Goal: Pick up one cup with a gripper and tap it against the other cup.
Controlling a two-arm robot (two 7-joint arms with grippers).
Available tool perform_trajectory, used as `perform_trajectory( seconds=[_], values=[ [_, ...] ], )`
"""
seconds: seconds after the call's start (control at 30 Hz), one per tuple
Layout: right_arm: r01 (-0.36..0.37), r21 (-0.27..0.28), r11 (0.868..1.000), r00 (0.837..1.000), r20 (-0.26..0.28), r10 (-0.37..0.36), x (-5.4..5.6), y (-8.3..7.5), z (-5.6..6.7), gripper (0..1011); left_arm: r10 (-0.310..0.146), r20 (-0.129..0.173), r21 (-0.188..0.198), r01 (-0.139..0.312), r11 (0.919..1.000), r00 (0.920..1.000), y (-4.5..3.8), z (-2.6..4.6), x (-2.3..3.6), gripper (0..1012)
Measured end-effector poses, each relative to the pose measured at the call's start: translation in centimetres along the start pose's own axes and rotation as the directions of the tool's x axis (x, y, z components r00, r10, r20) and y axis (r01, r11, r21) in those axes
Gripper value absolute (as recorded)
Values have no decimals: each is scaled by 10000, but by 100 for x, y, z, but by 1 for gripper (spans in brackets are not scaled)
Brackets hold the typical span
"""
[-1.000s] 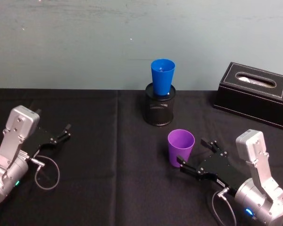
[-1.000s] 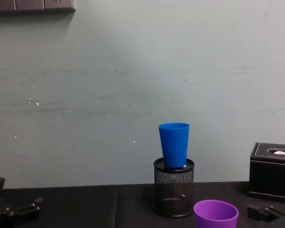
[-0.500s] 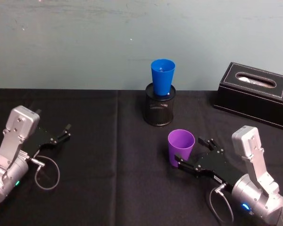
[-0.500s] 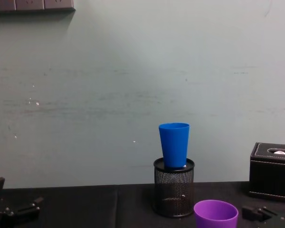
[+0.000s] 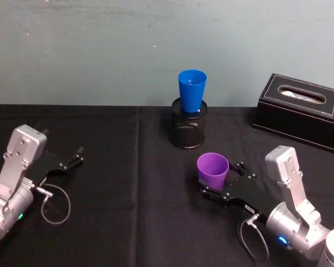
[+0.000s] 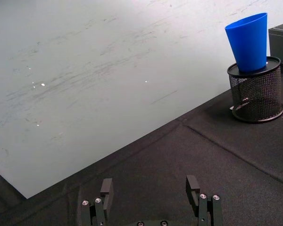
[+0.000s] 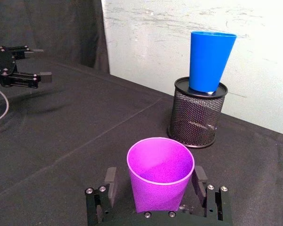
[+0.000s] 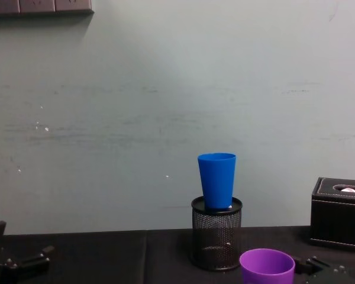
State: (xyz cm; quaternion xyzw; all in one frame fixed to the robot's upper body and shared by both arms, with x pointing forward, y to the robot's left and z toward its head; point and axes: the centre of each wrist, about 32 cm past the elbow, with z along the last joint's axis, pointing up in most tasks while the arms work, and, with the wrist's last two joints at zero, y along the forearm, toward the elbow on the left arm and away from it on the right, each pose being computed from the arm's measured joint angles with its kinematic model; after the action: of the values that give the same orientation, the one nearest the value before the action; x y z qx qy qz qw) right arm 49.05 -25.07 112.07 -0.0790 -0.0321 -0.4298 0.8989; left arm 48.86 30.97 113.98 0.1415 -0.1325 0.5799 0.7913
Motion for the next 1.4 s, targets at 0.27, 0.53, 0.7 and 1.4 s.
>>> perform_trajectory(
  seconds=[0.27, 0.53, 0.7, 1.4],
  values=[
    [10, -14, 10000, 10000, -88, -10, 8, 70, 1, 1003, 0, -1, 0, 0, 10000, 10000, 0, 0, 0, 1011],
    [30, -33, 10000, 9998, -184, -30, 19, 144, -1, 1003, 1, 0, 0, -1, 10000, 10000, 0, 0, 0, 1011],
    [10, -47, 10000, 9997, -239, -11, 32, 183, -12, 1003, 0, -1, 0, 0, 10000, 10000, 0, 0, 0, 1011],
    [-5, -25, 10000, 9997, -229, 5, 30, 185, -11, 892, 0, -1, 0, 0, 10000, 10000, 0, 0, 0, 1011]
  ],
)
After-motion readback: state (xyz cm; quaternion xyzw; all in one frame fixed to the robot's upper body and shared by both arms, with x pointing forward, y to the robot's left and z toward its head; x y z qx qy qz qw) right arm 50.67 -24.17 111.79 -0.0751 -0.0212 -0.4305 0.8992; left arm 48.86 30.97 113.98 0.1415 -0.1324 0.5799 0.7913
